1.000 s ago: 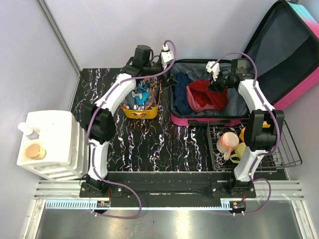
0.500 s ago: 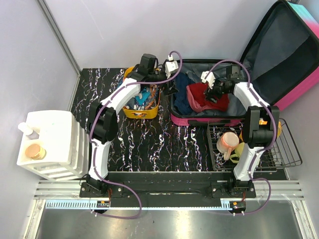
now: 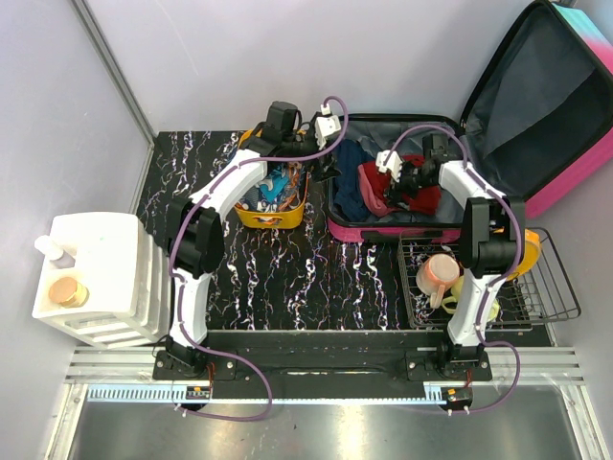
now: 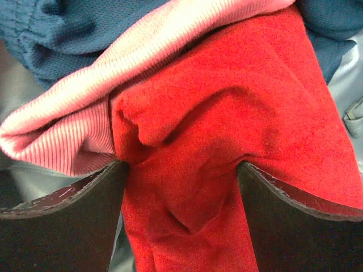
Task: Open, take out, and arrange the luggage
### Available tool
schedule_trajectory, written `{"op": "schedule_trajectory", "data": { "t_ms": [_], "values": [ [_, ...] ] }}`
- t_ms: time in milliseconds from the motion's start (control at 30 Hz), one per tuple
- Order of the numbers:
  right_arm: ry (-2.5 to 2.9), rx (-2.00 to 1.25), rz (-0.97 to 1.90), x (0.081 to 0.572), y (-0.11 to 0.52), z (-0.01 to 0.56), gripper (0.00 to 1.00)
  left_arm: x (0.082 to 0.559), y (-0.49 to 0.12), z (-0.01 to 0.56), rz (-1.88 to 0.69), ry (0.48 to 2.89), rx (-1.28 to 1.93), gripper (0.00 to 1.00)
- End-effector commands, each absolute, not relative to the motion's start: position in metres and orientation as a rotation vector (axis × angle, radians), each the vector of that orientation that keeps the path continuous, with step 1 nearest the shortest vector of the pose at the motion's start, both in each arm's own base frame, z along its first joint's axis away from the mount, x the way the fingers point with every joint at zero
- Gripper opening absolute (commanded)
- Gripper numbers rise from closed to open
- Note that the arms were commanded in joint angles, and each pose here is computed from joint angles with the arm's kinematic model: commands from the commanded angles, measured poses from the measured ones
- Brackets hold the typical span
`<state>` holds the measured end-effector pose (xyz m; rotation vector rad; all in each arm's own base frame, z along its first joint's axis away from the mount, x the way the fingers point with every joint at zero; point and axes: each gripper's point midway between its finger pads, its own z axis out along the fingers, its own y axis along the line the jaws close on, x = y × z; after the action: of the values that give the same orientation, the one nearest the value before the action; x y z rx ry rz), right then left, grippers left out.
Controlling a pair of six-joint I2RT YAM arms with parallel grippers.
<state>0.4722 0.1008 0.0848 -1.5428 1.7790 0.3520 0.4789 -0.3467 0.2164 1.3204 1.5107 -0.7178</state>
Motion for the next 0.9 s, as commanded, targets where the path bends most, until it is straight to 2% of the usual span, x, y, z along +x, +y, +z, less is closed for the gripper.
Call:
{"op": "schedule_trajectory", "data": {
  "t_ms": [0, 67, 133, 167, 233, 267, 500, 867],
  "values": [
    [1.720, -1.585, 0.300, 0.485, 0.112, 0.074, 0.86, 0.477, -0.343, 0.264, -0.662, 1.394, 1.316, 0.99],
    [1.726, -1.595, 0.284, 0.487, 0.111, 0.069, 0.86, 0.478, -0.343, 0.264, -0.657, 1.393, 1.317, 0.99],
    [1.731, -1.577, 0.251, 0.494, 0.108, 0.070, 0.80, 0.478, -0.342, 0.263, -0.654, 1.397, 1.316, 0.99],
    [1.729, -1.572, 0.239, 0.496, 0.108, 0.071, 0.67, 0.478, -0.341, 0.263, -0.656, 1.400, 1.315, 0.99],
    [1.725, -1.543, 0.211, 0.501, 0.106, 0.079, 0.52, 0.478, -0.341, 0.264, -0.655, 1.395, 1.316, 0.99],
    [1.721, -1.536, 0.207, 0.502, 0.105, 0.082, 0.37, 0.479, -0.341, 0.264, -0.656, 1.396, 1.314, 0.99],
    [1.705, -1.416, 0.232, 0.511, 0.094, 0.126, 0.00, 0.480, -0.340, 0.265, -0.667, 1.391, 1.312, 0.99],
    [1.654, -1.237, 0.292, 0.523, 0.084, 0.196, 0.00, 0.493, -0.339, 0.276, -0.644, 1.353, 1.288, 0.99]
  ]
}}
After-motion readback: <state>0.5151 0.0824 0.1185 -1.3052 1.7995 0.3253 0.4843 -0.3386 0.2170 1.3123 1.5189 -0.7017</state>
